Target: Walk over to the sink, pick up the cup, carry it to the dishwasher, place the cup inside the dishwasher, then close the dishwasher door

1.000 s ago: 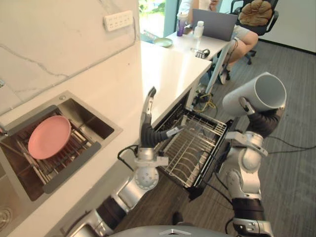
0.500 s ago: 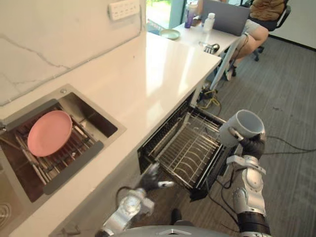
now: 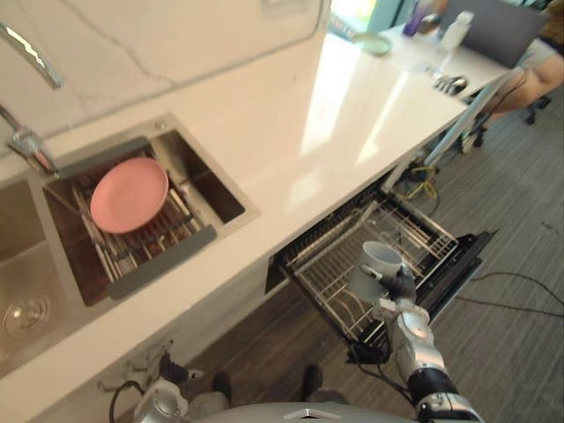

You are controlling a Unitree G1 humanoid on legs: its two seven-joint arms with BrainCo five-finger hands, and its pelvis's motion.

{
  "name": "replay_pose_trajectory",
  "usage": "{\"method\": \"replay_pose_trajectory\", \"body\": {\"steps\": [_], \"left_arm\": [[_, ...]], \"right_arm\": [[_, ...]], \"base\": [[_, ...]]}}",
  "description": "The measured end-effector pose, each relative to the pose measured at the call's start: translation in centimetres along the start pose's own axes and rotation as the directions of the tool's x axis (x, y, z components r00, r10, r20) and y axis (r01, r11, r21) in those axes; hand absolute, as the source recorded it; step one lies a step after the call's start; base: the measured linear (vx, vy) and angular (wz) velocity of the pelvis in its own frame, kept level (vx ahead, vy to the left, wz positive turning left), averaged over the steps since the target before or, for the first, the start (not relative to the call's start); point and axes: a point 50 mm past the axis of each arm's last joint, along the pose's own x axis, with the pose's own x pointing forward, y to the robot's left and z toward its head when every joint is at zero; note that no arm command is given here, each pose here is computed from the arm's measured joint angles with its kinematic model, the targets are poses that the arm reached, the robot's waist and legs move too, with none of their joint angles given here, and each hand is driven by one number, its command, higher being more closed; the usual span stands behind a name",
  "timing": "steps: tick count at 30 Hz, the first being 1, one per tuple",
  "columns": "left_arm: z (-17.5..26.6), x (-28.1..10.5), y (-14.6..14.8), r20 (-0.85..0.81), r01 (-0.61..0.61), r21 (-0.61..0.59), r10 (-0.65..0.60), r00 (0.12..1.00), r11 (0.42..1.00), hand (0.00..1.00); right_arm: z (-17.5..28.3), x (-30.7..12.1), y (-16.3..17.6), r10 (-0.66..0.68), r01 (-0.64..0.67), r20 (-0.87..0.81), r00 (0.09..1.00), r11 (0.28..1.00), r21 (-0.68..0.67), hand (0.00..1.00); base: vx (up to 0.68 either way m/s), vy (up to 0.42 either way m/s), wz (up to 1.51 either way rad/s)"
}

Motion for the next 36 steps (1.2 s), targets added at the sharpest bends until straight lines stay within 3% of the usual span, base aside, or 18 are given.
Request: {"method": "replay_pose_trajectory", "body": {"steps": [5,9,16,22,28,36], "left_arm": [[-2.3,0.1,0.6,-0.152,-0.060,-0.091,0.046,0.987,0.994,0.00],[-4.2,0.0,1.3,-0.308,-0.161,-0.267,0.074,0.948,0.950,0.00],[-5.3,-0.1,1.7,-0.418,-0.277,-0.386,0.101,0.903,0.880,0.00],[-5.0,0.0,1.6,-0.427,-0.288,-0.392,0.105,0.898,0.874,0.00],[-4.3,0.3,0.8,-0.392,-0.197,-0.402,0.026,0.920,0.894,0.00],[-2.2,1.2,1.0,-0.349,-0.192,-0.459,0.023,0.937,0.868,0.00]], "right_arm": [[0.6,0.7,0.3,-0.023,0.023,0.010,1.000,1.000,-0.008,1.00],[1.6,1.7,0.6,-0.051,0.051,0.018,0.999,0.999,-0.018,1.00],[2.5,2.8,0.3,-0.054,0.055,0.009,0.998,0.998,-0.040,1.00],[3.7,4.1,0.5,-0.018,0.017,-0.017,1.000,0.997,-0.081,1.00],[4.9,5.2,-1.0,-0.060,0.049,-0.050,0.997,0.980,-0.195,1.00],[10.5,7.2,-1.6,-0.033,0.040,0.025,0.999,0.924,-0.380,1.00]], "base": [[-0.02,-0.021,0.22],[-0.04,0.022,0.29],[-0.10,0.018,0.25],[-0.13,-0.009,0.13],[-0.05,-0.030,0.05],[0.04,-0.024,-0.04]]}}
